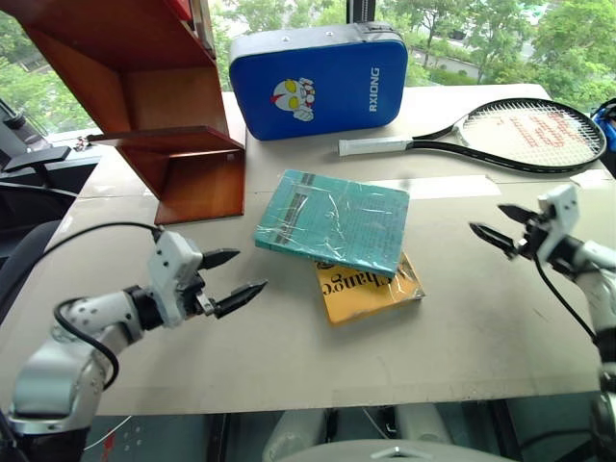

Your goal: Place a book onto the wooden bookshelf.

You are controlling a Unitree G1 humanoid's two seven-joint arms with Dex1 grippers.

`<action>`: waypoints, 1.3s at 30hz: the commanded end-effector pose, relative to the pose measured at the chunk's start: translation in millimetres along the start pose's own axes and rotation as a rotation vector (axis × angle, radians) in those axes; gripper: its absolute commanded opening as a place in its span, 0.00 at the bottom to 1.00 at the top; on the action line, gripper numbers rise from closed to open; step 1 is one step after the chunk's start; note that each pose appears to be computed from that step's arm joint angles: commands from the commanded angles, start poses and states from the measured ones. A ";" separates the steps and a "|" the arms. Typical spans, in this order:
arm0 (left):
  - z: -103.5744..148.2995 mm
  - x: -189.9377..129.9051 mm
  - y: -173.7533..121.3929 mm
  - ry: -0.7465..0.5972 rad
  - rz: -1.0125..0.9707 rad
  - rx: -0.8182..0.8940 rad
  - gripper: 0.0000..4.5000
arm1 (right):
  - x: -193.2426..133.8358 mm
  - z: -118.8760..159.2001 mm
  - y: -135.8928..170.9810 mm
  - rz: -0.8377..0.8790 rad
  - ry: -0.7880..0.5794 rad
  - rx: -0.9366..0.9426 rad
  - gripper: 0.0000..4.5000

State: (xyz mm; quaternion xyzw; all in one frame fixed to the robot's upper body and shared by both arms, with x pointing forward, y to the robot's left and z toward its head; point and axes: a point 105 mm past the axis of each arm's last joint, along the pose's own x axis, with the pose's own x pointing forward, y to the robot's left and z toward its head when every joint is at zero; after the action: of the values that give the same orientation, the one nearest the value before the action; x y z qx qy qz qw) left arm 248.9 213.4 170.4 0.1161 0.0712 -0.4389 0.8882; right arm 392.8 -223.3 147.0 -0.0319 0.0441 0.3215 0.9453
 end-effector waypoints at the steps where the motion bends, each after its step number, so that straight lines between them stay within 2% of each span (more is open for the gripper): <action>1: 22.5 -15.3 1.2 0.005 -0.049 0.033 1.00 | 33.9 21.9 -5.4 -0.022 -0.031 -0.048 0.88; 4: 40.3 -27.1 -0.1 0.015 -0.082 0.033 1.00 | 62.2 36.0 -1.4 -0.031 -0.023 -0.084 0.62; 5: 45.3 -30.1 -1.7 0.017 -0.093 0.028 1.00 | 68.2 38.8 0.7 -0.026 -0.021 -0.090 0.51; 9: 61.7 -37.0 -6.3 0.020 -0.102 0.048 1.00 | 83.4 44.1 14.9 0.043 -0.010 -0.108 0.09; 10: 64.1 -37.5 -7.2 0.020 -0.100 0.055 1.00 | 85.8 45.0 18.4 0.062 -0.013 -0.104 0.03; 19: 72.5 -32.8 -13.7 -0.016 -0.065 0.084 1.00 | 93.7 24.7 63.4 0.365 0.069 -0.115 0.03; 27: 65.2 -30.7 -14.1 0.005 -0.070 0.072 1.00 | 68.1 7.5 84.3 0.654 0.170 -0.065 0.03; 31: 66.3 -28.8 -13.7 -0.008 -0.081 0.073 1.00 | 56.6 -1.9 94.2 0.743 0.201 -0.042 0.03; 39: 63.1 -28.0 -13.4 0.035 -0.109 0.059 1.00 | 35.9 -9.6 137.4 0.875 0.199 -0.016 0.03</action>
State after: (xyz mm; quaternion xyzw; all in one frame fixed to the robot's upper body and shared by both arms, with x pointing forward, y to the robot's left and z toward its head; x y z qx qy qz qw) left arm 224.1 208.3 231.7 0.1337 0.0786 -0.4872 0.8594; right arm 344.6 -100.4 116.4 -0.0422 0.1580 0.6680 0.7259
